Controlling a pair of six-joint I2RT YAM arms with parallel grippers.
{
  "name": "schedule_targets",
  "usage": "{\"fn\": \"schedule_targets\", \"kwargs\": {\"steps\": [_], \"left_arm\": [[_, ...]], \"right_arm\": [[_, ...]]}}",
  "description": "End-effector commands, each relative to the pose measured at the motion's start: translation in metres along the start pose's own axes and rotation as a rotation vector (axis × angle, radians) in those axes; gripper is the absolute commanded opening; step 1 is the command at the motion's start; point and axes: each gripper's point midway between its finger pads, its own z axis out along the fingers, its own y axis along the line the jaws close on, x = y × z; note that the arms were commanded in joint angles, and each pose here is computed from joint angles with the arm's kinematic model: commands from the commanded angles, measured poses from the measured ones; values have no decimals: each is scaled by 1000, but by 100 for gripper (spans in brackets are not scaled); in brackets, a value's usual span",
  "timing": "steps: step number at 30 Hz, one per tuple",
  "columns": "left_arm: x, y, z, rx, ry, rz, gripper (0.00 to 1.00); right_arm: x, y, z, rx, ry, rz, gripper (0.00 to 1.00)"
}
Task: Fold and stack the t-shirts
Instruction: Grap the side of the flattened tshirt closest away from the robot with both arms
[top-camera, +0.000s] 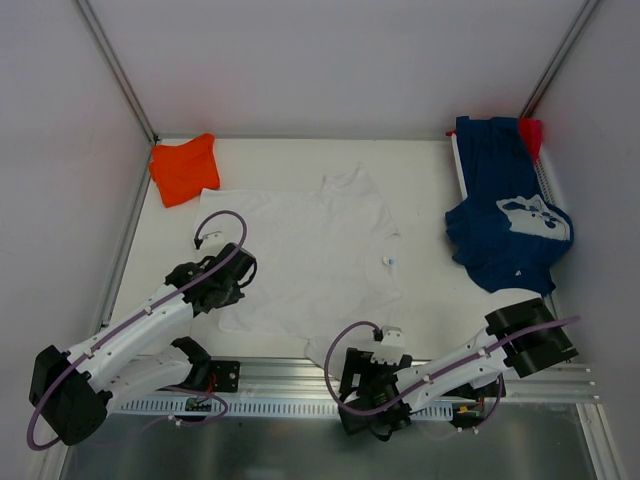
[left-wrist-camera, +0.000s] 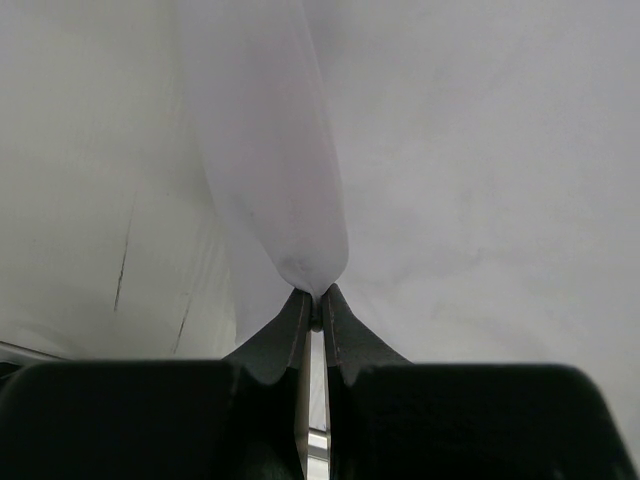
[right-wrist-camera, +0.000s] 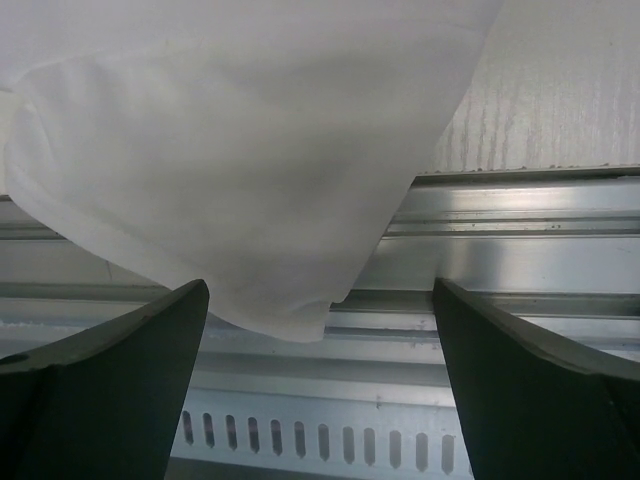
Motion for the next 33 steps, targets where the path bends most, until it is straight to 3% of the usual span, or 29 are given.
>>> {"fn": "schedule_targets", "kwargs": {"steps": [1,7,21,26,29,32,33], "left_arm": [[0,2,-1,2,-14,15,0],[0,2,-1,4,-17,14,0],[-1,1,-2,9,-22,14,0],[0,1,-2,11,-21,14,0],[0,1,-2,11,-22,16,0],[0,1,-2,9,-25,15,0],[0,1,-2,9,-23,14,0]], "right_arm": [[-4,29,10,-75,-18,124,99],[-5,44,15,-97,-8,95,90],[-8,68,20,-102,14,54,84],[-6,71,22,-106,25,50,73],[-5,70,23,-102,28,44,61],[-4,68,24,-98,33,43,44],[-4,66,24,-95,32,40,33]]}}
